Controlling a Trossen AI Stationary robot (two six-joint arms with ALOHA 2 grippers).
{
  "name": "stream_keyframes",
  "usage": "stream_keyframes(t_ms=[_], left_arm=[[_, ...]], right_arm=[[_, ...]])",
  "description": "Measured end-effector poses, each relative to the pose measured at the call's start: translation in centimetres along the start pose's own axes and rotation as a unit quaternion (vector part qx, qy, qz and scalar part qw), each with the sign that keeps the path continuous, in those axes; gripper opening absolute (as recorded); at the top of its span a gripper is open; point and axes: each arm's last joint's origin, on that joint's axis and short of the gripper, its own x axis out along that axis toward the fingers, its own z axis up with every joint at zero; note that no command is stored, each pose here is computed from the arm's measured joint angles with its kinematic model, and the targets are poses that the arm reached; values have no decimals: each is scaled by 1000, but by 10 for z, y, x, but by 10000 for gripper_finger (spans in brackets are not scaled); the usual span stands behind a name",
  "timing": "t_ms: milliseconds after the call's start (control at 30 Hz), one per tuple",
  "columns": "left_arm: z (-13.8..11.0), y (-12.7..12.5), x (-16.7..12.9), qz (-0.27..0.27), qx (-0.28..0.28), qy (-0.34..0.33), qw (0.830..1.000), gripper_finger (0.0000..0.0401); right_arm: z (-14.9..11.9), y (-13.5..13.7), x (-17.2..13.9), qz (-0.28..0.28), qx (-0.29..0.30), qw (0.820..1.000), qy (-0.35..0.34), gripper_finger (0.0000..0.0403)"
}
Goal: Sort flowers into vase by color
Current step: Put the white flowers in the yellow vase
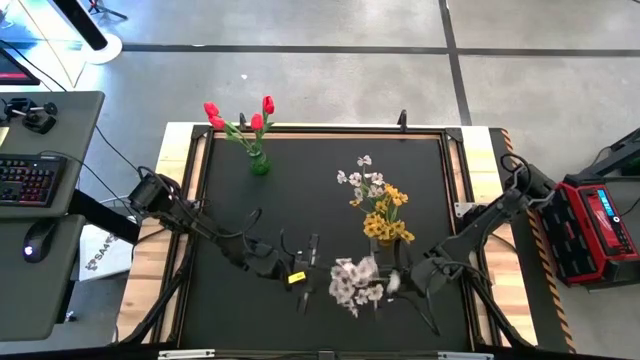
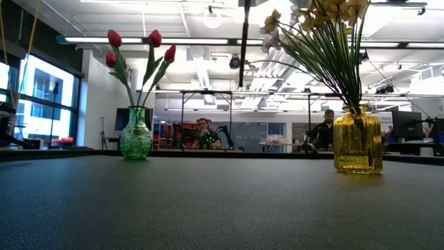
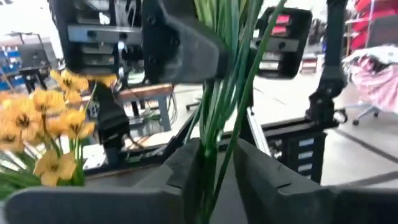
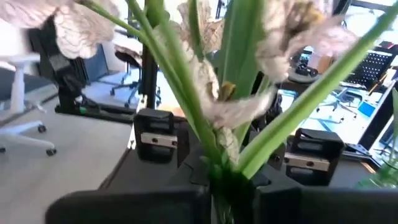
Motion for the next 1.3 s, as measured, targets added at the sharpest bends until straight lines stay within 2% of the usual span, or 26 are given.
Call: stream_keyframes(t_ms=[167, 300, 433, 567, 667, 900, 1100, 1300], left_arm=[[-3, -1, -4, 23, 4, 59, 998, 126], [-11, 1, -12, 80, 19, 131, 988, 147], [-9, 0, -20, 136, 25, 160, 977, 156], [-17, -1, -24, 167, 28, 192, 967, 158], [-18, -2, -26, 171, 19, 193, 966, 158], [-19, -2, -26, 171, 12, 196, 965, 159], [-19, -2, -26, 172, 9, 195, 965, 159], [-19, -2, -26, 172, 8, 195, 966, 159]], right_arm=[[6, 2, -16, -18, 12, 1000, 18, 17], [15, 5, -33, 4, 47, 999, 24, 4], [12, 14, -48, 3, 53, 997, 48, 5], [7, 16, -71, -57, 57, 993, 85, 3], [-2, 14, -92, -124, 57, 985, 107, 2], [-9, 0, -134, -236, 57, 969, 53, 1], [-13, -20, -143, -284, 36, 958, 24, 1], [-12, -41, -143, -308, 43, 950, 37, 0]])
